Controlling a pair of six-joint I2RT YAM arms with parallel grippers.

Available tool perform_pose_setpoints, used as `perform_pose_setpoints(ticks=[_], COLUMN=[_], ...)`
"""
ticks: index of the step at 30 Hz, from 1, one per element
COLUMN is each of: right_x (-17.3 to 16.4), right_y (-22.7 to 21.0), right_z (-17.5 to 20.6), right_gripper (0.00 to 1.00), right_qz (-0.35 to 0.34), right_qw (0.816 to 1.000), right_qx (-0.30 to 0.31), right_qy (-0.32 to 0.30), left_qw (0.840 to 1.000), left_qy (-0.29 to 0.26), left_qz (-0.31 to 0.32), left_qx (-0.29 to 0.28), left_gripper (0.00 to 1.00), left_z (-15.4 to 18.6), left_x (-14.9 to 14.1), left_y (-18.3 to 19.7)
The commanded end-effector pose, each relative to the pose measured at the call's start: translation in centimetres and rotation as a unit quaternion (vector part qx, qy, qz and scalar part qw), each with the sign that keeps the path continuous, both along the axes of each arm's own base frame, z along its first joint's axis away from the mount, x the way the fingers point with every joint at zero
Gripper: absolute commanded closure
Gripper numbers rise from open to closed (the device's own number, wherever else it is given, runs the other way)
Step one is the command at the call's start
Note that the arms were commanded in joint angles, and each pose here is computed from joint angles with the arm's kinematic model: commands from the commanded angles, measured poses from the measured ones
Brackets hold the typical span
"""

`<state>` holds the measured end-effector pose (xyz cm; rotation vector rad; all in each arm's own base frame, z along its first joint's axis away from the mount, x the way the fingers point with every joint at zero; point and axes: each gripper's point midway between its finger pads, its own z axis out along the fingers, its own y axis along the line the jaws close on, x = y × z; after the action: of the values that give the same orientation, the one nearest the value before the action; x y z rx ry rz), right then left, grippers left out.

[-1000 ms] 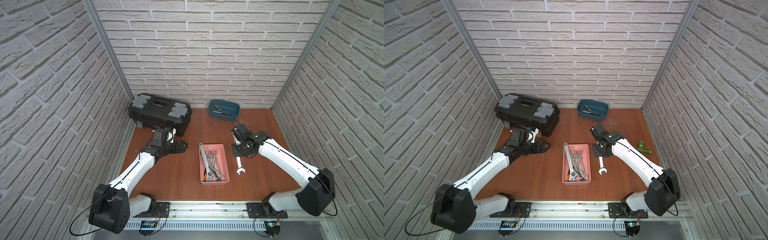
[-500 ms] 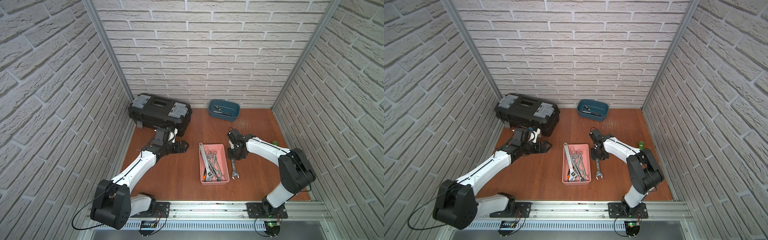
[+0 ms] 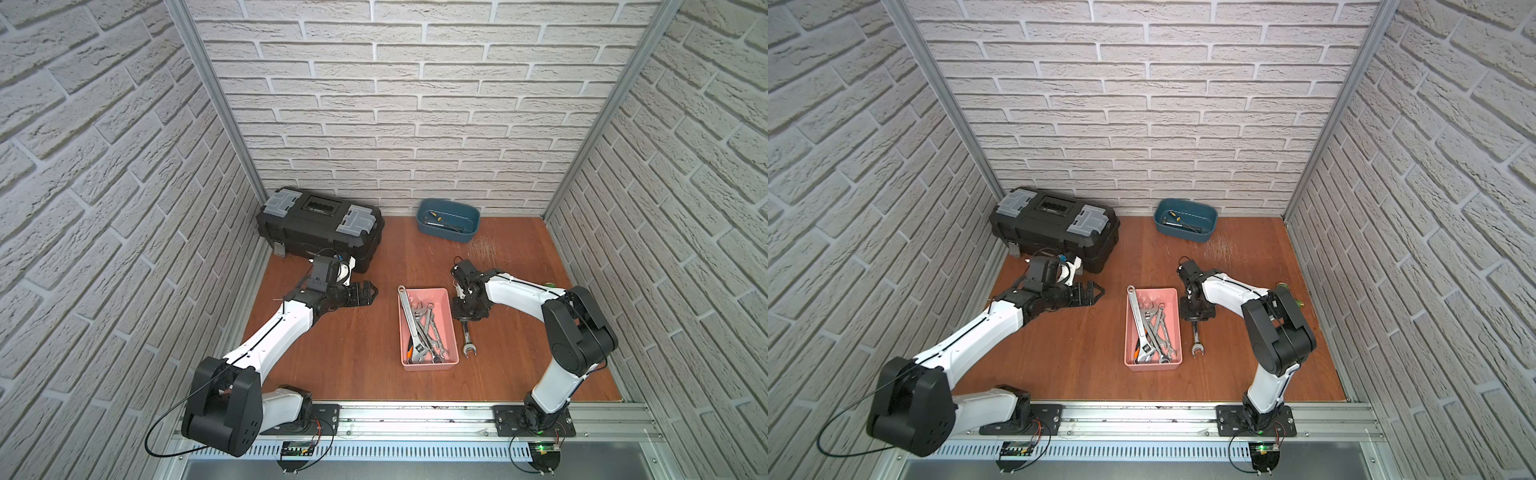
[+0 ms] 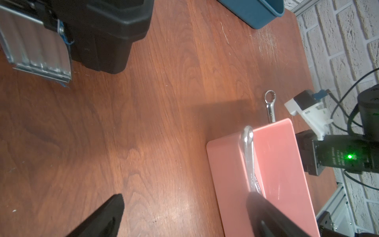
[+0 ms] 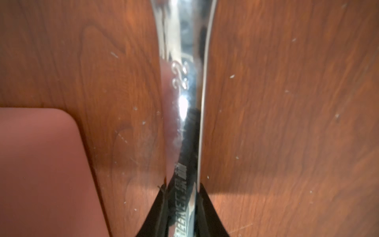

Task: Take out the wrench from the storage box
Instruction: Place the wrench at the center of the board, then pick up the wrench from the storage box.

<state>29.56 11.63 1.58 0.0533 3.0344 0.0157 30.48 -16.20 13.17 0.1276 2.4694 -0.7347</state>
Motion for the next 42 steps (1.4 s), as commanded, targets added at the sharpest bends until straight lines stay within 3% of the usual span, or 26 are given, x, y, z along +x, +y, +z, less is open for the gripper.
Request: perform_pose_setpoints(ticks=[1,9,16,22,26,32,42], right_x=[0.2,0.1,0.7,-1.8,-4.0,-4.5,-4.5], right_y=[-1.1,-1.3,1.6,6.9,11.8,16.0,17.4], right_z=[-1.3,0.1,8.5,13.1,12.6,9.9,5.4], right_gripper=[0.71,0.65,0.65,0.61,0.58,0.56,0.56], right_qz=[-0.011,-0.019,0.018,0.073,0.121,0.166,0.182], right_qw=[1.000,0.999,0.996,0.987,0.981,0.975,0.976], right_qx=[-0.028,-0.026,0.006,0.054,0.080,0.077,0.062], right_qy=[0.004,-0.006,-0.087,-0.130,-0.126,-0.126,-0.101], left_qw=[1.000,1.000,1.000,1.000,1.000,1.000,1.000], left_qy=[-0.018,-0.015,-0.015,-0.013,-0.013,-0.015,-0.013], left_qz=[-0.010,-0.013,-0.012,-0.007,-0.006,-0.008,-0.003], left_qx=[0.002,0.003,0.008,0.006,0.004,-0.007,-0.011], left_gripper=[0.02,0.02,0.02,0.02,0.02,0.02,0.02], left_z=[0.7,0.6,0.9,0.9,1.0,1.3,1.1], left_x=[0.7,0.8,0.9,0.8,0.9,0.7,-0.1], left_y=[-0.4,-0.5,0.0,0.6,0.7,0.5,0.7])
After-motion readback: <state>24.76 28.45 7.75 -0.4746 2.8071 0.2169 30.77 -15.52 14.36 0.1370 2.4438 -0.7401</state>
